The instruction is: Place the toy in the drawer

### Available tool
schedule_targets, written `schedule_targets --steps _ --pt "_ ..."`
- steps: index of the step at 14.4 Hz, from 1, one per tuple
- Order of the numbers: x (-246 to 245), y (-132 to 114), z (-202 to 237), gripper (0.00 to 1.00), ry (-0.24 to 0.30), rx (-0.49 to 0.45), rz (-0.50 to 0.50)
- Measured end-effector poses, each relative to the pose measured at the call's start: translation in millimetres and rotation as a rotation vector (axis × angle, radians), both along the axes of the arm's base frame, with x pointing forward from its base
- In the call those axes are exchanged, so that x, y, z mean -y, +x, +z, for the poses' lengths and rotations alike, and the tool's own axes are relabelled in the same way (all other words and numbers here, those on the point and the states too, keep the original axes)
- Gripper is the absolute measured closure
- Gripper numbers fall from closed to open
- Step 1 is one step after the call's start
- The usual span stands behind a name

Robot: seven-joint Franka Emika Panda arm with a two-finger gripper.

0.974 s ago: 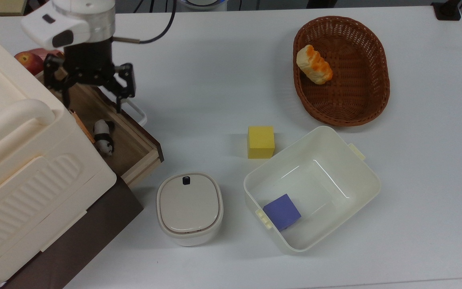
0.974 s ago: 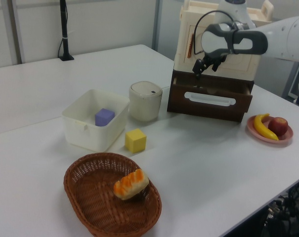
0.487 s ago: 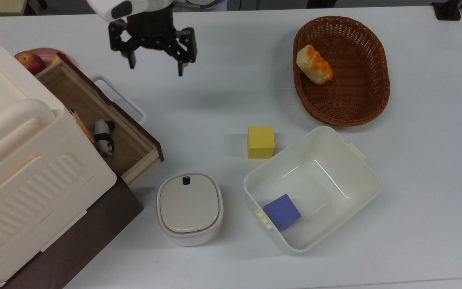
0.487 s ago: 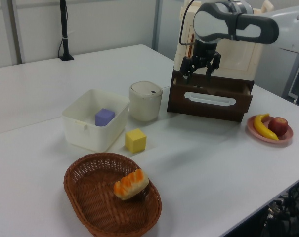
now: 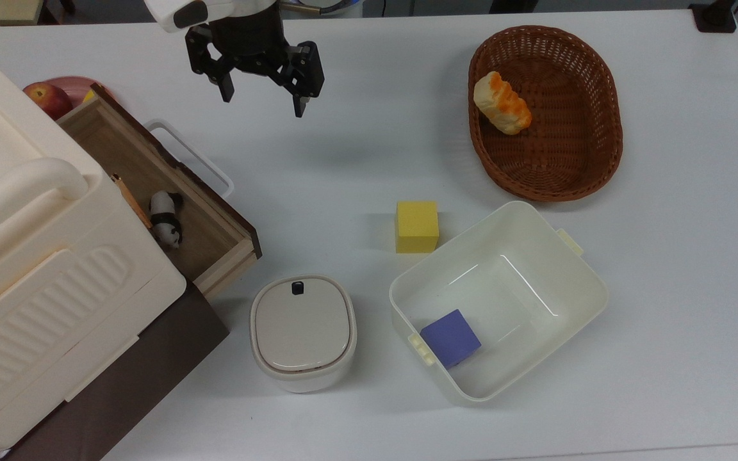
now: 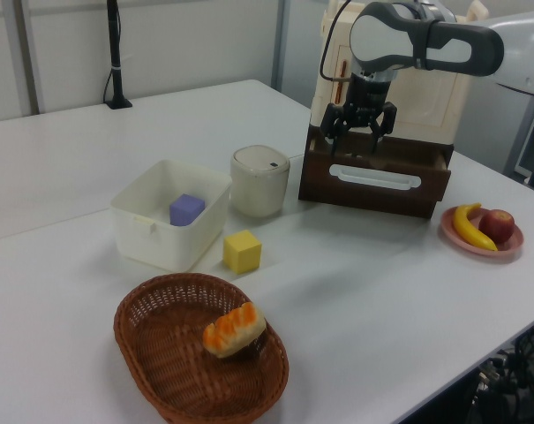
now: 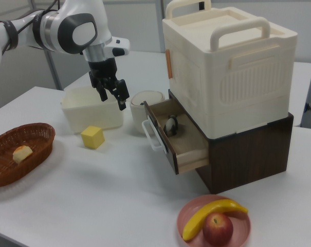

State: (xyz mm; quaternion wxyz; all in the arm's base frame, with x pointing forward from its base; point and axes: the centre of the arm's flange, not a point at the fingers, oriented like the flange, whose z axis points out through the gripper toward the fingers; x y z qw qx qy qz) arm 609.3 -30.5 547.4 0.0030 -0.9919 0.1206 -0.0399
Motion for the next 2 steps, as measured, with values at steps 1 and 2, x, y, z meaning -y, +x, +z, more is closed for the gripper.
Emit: schedule_targets --steps 1,2 --pt "-0.5 -0.1 -0.5 0.00 0.000 -0.001 0.003" --pt "-0.7 -0.1 -0.5 0.00 0.000 -0.001 0.006"
